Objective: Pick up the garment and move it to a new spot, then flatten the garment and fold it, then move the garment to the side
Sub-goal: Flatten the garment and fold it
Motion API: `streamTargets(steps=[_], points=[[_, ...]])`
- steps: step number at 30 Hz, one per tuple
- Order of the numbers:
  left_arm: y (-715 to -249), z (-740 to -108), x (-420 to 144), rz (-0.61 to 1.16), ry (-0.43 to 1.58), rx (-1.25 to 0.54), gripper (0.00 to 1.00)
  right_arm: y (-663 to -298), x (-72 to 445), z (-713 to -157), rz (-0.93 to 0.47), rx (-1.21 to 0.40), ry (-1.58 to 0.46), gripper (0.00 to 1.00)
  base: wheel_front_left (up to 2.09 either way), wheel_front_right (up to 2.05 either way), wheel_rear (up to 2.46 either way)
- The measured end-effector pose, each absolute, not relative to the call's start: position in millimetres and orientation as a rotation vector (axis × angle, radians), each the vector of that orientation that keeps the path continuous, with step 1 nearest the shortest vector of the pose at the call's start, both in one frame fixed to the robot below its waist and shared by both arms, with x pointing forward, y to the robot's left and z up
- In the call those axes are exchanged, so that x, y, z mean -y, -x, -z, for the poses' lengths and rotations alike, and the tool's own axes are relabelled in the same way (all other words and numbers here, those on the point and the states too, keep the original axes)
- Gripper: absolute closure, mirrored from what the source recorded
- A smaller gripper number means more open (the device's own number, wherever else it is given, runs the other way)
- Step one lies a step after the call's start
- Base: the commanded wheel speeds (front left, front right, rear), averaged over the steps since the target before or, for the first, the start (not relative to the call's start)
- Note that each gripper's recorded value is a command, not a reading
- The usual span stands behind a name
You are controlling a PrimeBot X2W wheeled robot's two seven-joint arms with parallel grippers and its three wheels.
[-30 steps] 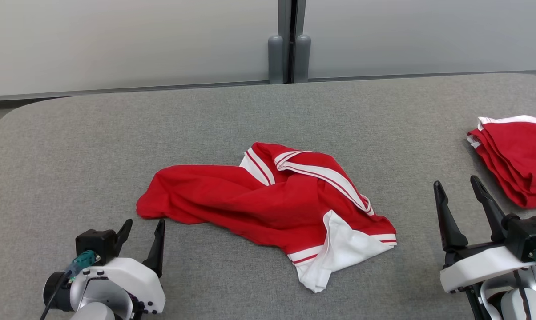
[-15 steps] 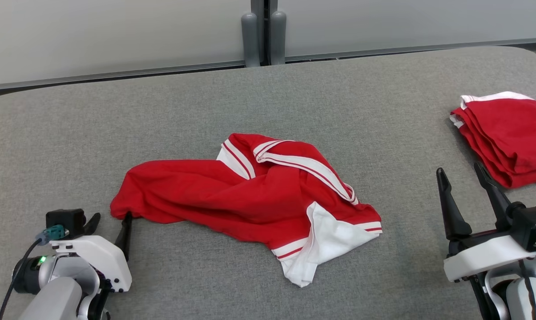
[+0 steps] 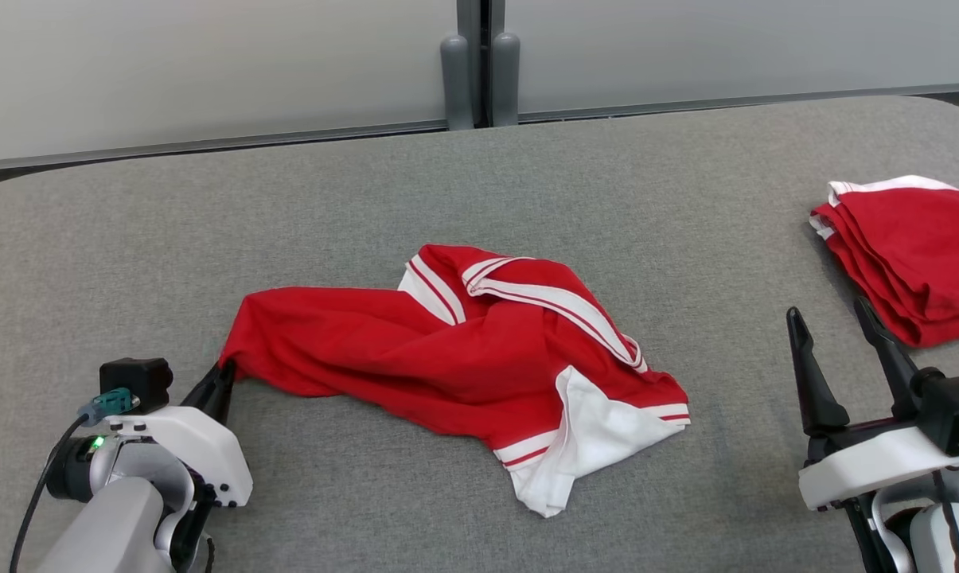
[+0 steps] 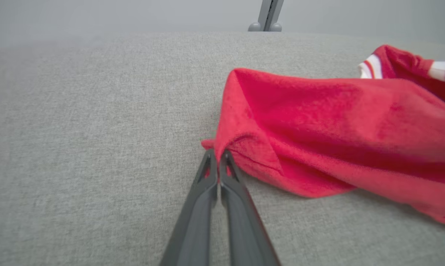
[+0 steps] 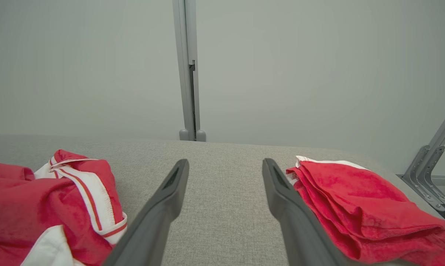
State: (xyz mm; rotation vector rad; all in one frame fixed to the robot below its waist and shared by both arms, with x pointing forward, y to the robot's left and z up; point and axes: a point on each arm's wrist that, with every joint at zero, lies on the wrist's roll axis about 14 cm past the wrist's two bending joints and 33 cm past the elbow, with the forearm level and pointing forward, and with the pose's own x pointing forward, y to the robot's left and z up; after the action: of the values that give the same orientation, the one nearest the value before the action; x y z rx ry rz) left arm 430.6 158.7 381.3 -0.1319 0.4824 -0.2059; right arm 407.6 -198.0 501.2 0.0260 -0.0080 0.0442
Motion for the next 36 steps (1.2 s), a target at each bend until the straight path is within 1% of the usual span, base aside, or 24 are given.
streamTargets(steps=[4, 9, 15, 20, 22, 23, 24, 25, 29, 34, 36], points=[[-430, -401, -162, 0.216, 0.109, -0.417, 1.00, -409, 192, -500, -0.059, 0.006, -0.033, 0.00, 0.00, 0.00, 0.00], [-415, -417, -177, 0.210, 0.052, -0.411, 1.00, -416, 178, -500, -0.097, 0.008, -0.041, 0.00, 0.00, 0.00, 0.00], [-384, -421, -202, 0.195, -0.034, -0.482, 1.00, -424, 167, -498, -0.131, 0.001, -0.043, 0.00, 0.00, 0.00, 0.00], [-360, -404, -215, 0.202, -0.120, -0.572, 1.00, -427, 165, -492, -0.139, -0.017, -0.040, 0.00, 0.00, 0.00, 0.00], [-355, -398, -218, 0.197, -0.121, -0.587, 1.00, -427, 165, -492, -0.140, -0.019, -0.041, 0.00, 0.00, 0.00, 0.00], [-354, -396, -220, 0.190, -0.122, -0.585, 0.88, -427, 165, -492, -0.139, -0.019, -0.041, 0.00, 0.00, 0.00, 0.00], [-354, -395, -222, 0.183, -0.122, -0.580, 0.26, -427, 165, -492, -0.140, -0.020, -0.040, 0.00, 0.00, 0.00, 0.00], [-353, -393, -224, 0.174, -0.120, -0.576, 0.00, -426, 166, -491, -0.139, -0.022, -0.040, 0.00, 0.00, 0.00, 0.00], [-357, -399, -217, 0.159, -0.052, -0.519, 0.00, -424, 168, -493, -0.136, -0.020, -0.039, 0.00, 0.00, 0.00, 0.00], [-353, -407, -221, 0.097, 0.010, -0.470, 0.00, -417, 170, -498, -0.127, -0.003, -0.051, 0.00, 0.00, 0.00, 0.00], [-355, -418, -223, 0.058, 0.025, -0.423, 0.00, -414, 170, -498, -0.122, 0.000, -0.055, 0.00, 0.00, 0.00, 0.00]])
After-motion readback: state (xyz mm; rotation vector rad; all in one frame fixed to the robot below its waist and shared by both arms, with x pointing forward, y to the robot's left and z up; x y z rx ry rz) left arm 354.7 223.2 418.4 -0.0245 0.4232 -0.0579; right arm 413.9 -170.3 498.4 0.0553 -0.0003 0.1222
